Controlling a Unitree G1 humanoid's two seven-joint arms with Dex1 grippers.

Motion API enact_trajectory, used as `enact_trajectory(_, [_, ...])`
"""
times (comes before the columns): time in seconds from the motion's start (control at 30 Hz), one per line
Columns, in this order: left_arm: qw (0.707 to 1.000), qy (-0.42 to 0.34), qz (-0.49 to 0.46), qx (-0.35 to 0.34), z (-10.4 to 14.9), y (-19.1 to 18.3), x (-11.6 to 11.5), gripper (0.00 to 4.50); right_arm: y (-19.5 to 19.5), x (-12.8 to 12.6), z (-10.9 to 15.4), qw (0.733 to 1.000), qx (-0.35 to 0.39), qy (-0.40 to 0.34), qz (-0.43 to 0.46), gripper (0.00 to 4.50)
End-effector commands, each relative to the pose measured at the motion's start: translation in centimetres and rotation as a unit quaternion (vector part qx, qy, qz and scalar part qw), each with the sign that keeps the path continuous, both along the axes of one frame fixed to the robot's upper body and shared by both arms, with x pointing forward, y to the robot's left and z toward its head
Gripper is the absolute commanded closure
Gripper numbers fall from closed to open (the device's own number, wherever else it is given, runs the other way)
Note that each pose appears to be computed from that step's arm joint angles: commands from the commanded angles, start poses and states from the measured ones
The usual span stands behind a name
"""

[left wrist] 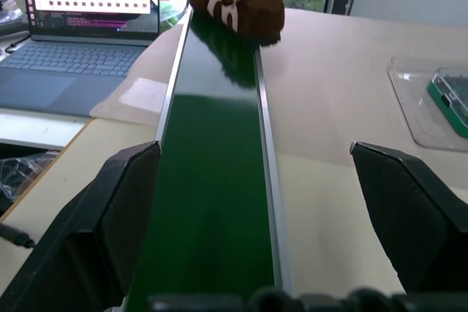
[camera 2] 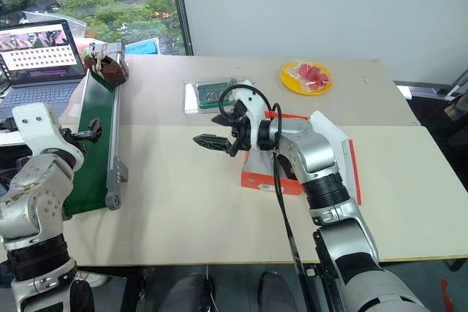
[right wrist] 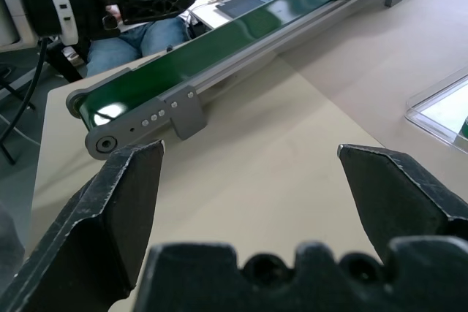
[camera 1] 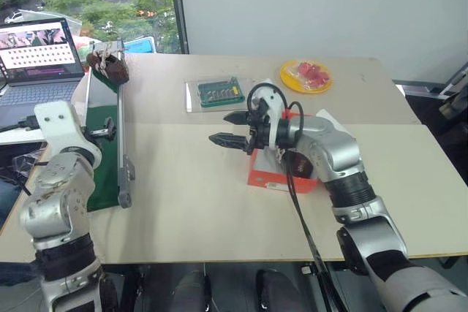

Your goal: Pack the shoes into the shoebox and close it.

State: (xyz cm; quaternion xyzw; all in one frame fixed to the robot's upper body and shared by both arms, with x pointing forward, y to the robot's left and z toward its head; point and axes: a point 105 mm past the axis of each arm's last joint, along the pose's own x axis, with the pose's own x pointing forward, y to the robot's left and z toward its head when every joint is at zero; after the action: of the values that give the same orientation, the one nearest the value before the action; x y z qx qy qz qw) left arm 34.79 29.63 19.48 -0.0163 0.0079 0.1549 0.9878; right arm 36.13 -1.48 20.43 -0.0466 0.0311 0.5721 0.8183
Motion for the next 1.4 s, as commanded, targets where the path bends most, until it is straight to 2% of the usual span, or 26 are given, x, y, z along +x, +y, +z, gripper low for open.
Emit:
enact_trajectory(0.03, [0.999, -0.031, 0.015, 0.006, 0.9, -1.0, 1.7, 0.07, 0.1, -0.1, 2.2, 0.999, 0.018, -0.043, -0.003, 0.00])
enact_trajectory(0.57, [0.994, -0.036, 0.103, -0.016, -0.9, -1.9, 7.7, 0.07, -0.9, 0.5, 2.7, 0.998, 0.017, -0.054, -0.041, 0.00])
enact_trajectory(0.7, [0.993, -0.038, 0.108, -0.015, -1.8, -1.9, 8.4, 0.07, -1.2, 0.5, 3.1, 0.997, 0.016, -0.059, -0.048, 0.00])
enact_trajectory(1.03, [0.985, -0.002, 0.147, -0.087, -6.2, -0.9, 8.4, 0.07, -2.5, 1.5, 3.7, 0.994, 0.005, -0.070, -0.087, 0.00])
enact_trajectory(1.07, [0.985, -0.004, 0.148, -0.091, -6.3, -0.8, 8.3, 0.57, -2.5, 1.6, 3.8, 0.993, 0.005, -0.072, -0.090, 0.00])
enact_trajectory(1.1, [0.985, -0.006, 0.148, -0.092, -6.3, -0.7, 8.2, 0.73, -2.6, 1.7, 3.9, 0.993, 0.005, -0.073, -0.093, 0.00])
enact_trajectory(1.13, [0.985, -0.008, 0.149, -0.093, -6.3, -0.7, 8.1, 1.17, -2.6, 1.7, 3.9, 0.993, 0.005, -0.073, -0.094, 0.00])
enact_trajectory(1.2, [0.983, -0.024, 0.158, -0.089, -5.6, 0.1, 7.7, 1.75, -2.6, 1.8, 4.0, 0.993, 0.005, -0.074, -0.096, 0.00])
enact_trajectory(1.3, [0.982, -0.055, 0.162, -0.078, -3.9, 0.8, 7.3, 1.82, -2.4, 1.7, 4.1, 0.993, 0.006, -0.074, -0.095, 0.00])
enact_trajectory(1.33, [0.983, -0.075, 0.152, -0.065, -2.6, 0.7, 7.3, 1.82, -2.4, 1.7, 4.1, 0.993, 0.008, -0.073, -0.094, 0.00])
enact_trajectory(1.4, [0.987, -0.145, 0.056, -0.039, 1.7, -2.2, 8.0, 1.82, -2.3, 1.7, 5.0, 0.993, 0.046, -0.051, -0.094, 0.00])
